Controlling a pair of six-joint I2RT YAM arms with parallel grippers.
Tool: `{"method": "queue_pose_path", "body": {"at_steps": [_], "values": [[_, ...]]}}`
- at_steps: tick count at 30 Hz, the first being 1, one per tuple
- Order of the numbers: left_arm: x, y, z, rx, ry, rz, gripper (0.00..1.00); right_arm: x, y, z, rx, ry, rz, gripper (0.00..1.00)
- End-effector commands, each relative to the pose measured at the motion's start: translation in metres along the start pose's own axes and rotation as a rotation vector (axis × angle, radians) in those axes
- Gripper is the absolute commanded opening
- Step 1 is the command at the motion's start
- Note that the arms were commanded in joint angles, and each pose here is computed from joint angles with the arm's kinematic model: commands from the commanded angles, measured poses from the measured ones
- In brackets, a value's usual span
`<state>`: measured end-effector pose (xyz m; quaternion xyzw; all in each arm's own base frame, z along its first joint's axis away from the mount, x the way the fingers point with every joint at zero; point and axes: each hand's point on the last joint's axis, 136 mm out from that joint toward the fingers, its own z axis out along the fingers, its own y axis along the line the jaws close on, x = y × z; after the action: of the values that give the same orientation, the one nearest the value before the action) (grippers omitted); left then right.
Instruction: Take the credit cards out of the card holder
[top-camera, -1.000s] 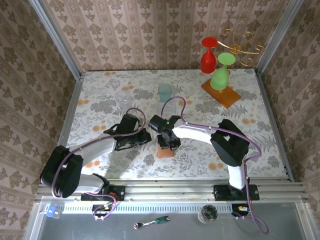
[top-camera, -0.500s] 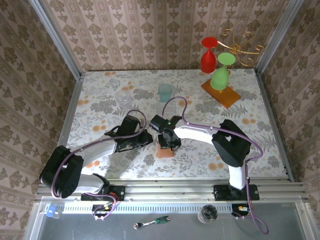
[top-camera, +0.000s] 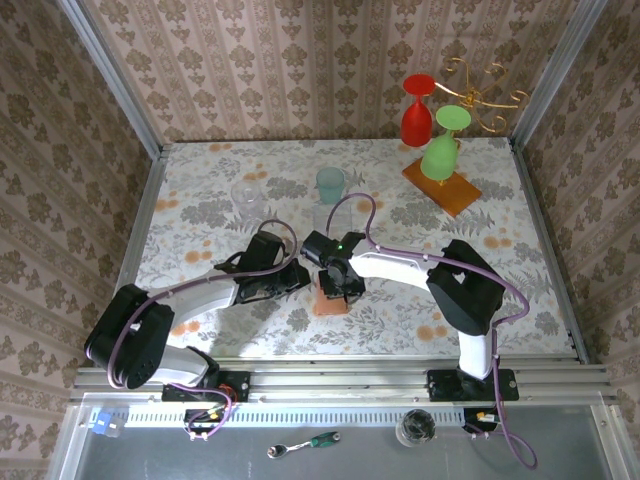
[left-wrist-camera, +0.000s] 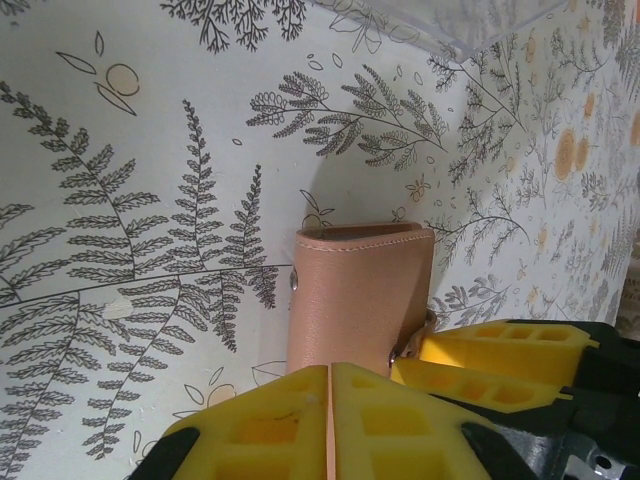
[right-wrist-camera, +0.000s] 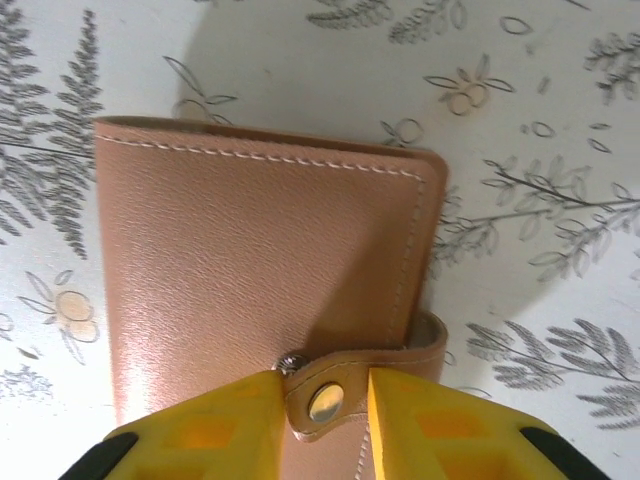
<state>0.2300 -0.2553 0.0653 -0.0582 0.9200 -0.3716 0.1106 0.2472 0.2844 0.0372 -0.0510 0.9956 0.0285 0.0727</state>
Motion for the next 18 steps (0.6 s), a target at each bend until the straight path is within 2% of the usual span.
{"method": "queue_pose_path", "body": {"at_steps": [1,13,18], "values": [[0.001,-0.001,0.004,0.004,0.013,-0.01,0.11,-0.007,-0.011,-0.025,0.042,-0.036,-0.009,0.31],[-0.002,-0.004,0.005,-0.003,0.023,0.005,0.11,-0.005,-0.035,-0.032,0.075,-0.041,0.025,0.32],[-0.005,-0.003,0.006,-0.008,0.013,0.009,0.12,-0.002,-0.042,-0.023,0.034,-0.028,0.061,0.32]]}}
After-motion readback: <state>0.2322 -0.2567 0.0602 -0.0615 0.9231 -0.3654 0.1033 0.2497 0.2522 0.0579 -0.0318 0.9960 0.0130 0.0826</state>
